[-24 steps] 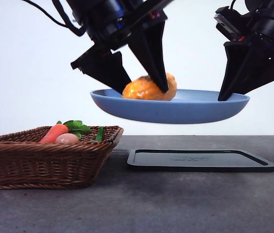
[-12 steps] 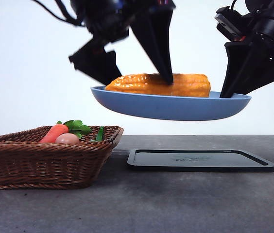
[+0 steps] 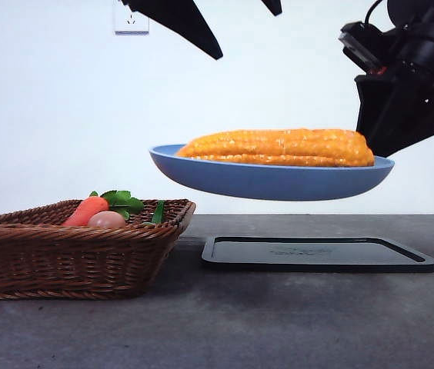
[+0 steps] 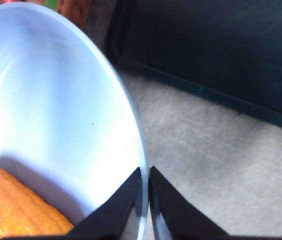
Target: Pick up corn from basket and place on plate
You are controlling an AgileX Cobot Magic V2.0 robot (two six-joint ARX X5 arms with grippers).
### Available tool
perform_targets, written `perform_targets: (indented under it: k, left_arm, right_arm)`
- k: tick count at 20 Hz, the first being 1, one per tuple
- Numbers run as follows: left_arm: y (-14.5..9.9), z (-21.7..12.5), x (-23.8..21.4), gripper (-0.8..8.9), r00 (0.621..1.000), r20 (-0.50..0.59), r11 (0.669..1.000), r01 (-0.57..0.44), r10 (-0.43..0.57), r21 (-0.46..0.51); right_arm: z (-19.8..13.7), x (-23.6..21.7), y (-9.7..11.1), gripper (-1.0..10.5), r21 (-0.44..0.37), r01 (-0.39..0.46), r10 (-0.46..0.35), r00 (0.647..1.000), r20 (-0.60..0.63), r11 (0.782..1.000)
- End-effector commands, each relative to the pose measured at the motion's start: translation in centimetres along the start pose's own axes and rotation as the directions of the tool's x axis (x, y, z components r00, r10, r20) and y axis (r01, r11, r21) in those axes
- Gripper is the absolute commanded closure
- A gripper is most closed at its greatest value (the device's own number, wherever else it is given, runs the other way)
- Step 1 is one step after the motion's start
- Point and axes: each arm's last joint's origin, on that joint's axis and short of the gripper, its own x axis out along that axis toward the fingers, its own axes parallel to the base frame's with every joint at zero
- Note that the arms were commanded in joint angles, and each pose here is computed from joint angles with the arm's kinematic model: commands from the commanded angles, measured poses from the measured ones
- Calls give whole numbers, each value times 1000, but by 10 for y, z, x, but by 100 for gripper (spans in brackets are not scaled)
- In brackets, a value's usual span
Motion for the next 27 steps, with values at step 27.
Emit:
perform_targets:
  k: [27]
  left_arm:
    - [-15,-8,-74,435,986,163,999,20,-28,50]
  right_arm:
    - [91,54,-128,944,231,68,-80,996,43,970]
